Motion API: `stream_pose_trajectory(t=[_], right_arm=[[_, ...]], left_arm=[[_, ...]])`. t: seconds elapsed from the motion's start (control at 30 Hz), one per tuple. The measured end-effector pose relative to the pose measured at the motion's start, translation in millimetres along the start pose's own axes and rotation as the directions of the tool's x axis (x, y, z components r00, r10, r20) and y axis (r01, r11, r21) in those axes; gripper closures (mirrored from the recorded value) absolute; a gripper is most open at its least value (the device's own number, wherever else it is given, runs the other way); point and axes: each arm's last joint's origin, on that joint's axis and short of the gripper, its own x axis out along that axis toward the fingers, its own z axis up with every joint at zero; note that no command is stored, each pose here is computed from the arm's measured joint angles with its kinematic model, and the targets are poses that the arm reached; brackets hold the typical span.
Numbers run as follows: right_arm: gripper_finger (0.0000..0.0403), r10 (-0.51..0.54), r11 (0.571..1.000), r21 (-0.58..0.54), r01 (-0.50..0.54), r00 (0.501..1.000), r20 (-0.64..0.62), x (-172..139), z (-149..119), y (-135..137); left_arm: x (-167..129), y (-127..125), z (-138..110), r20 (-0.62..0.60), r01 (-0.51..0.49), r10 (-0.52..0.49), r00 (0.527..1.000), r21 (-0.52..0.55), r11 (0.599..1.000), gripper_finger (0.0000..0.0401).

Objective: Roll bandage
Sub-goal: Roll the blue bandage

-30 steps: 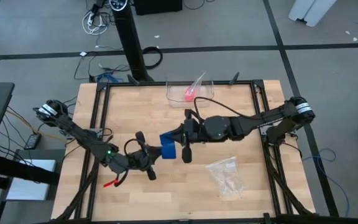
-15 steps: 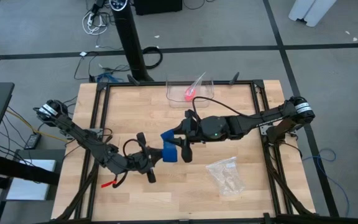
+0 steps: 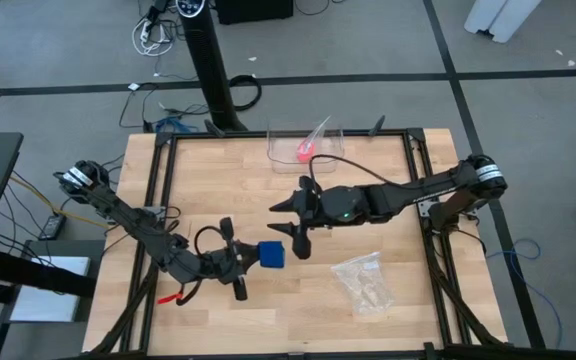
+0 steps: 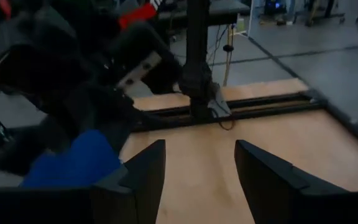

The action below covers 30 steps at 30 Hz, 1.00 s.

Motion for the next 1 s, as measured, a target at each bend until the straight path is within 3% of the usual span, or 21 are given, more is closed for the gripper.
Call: stream_pose_trajectory(t=[0.17,0.3,0.5,0.63,0.77,1.0], right_arm=[[0.0206,0.044,0.995,-0.091,-0.041,0.999,0.022,-21,13,4],[0.0206,0.121,0.976,-0.177,-0.13,0.991,-0.063,-18,-3,22],[0.0204,0.132,0.965,-0.227,-0.134,0.991,-0.027,-24,-18,53],[0.0205,0.06,0.96,-0.275,-0.053,0.998,0.017,-37,-22,75],[0.0204,0.022,0.966,-0.259,0.003,0.995,0.093,-47,-20,90],[0.0202,0.0,0.982,-0.183,0.041,0.975,0.22,-55,-9,99]], left_arm=[[-3,-1,6,0.078,0.099,-0.089,0.993,-0.124,0.987,0.0383],[-6,1,11,0.151,0.2,-0.173,0.973,-0.191,0.961,0.0383],[-9,6,25,0.33,0.337,-0.25,0.91,-0.24,0.91,0.0383],[-11,15,36,0.445,0.36,-0.177,0.878,-0.368,0.857,0.0383],[-10,25,40,0.472,0.338,-0.076,0.878,-0.501,0.796,0.0383],[-5,30,39,0.456,0.294,-0.019,0.89,-0.542,0.787,0.0383]])
